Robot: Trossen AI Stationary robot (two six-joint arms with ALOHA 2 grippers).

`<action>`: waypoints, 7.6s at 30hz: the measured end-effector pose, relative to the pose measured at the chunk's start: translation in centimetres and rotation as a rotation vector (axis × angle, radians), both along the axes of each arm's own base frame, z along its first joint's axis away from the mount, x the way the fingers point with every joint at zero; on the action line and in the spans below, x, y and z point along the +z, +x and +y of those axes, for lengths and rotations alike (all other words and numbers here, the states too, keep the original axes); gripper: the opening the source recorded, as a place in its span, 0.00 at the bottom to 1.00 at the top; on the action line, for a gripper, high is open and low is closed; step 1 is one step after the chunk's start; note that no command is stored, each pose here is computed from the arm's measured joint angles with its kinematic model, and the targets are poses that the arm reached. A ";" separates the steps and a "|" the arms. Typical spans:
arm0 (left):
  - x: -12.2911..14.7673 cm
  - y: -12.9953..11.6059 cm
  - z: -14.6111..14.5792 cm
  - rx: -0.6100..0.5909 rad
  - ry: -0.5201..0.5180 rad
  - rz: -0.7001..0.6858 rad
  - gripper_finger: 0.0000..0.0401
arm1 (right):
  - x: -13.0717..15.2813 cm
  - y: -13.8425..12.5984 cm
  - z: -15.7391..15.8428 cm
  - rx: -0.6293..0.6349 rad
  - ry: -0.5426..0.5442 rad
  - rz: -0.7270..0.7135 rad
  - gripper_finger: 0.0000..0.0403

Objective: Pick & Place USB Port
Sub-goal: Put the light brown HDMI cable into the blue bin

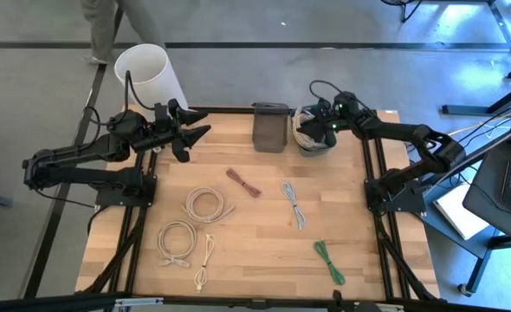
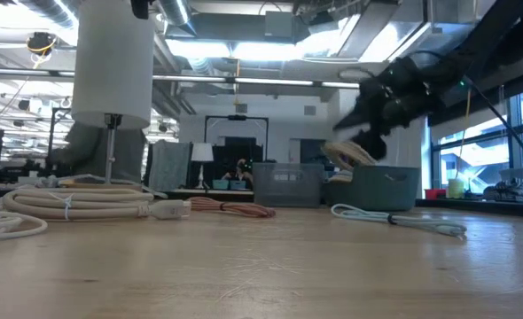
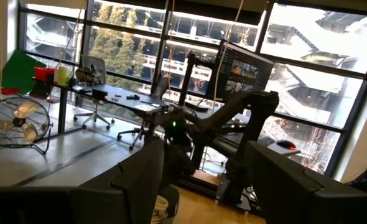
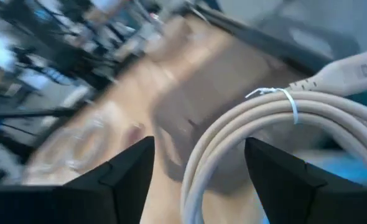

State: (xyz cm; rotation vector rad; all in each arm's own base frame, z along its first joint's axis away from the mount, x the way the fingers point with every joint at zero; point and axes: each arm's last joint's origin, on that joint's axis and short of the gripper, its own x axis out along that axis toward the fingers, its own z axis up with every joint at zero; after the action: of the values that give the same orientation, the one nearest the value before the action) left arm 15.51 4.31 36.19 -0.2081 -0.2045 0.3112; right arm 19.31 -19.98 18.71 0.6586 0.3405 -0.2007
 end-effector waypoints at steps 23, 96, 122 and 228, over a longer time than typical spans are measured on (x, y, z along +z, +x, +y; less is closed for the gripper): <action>-0.1 0.0 -0.1 -0.021 0.023 0.015 0.55 | 15.4 -0.8 5.6 0.124 -0.243 0.300 0.39; 0.1 -0.3 -0.1 -0.003 0.063 0.018 0.55 | 5.5 9.6 6.4 0.182 -0.613 1.022 0.10; 0.3 -0.7 -0.3 -0.016 0.071 0.000 0.55 | 4.4 4.7 3.5 0.189 -0.216 0.782 0.10; -13.1 6.6 -4.9 -0.227 -0.379 1.454 0.55 | 21.6 1.0 19.9 0.332 -0.274 0.119 0.25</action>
State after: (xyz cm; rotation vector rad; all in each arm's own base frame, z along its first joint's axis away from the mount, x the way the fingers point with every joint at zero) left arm 22.16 -0.59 23.13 -0.3277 1.3163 0.2096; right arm 20.28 -0.07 40.26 0.3128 0.5207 0.0316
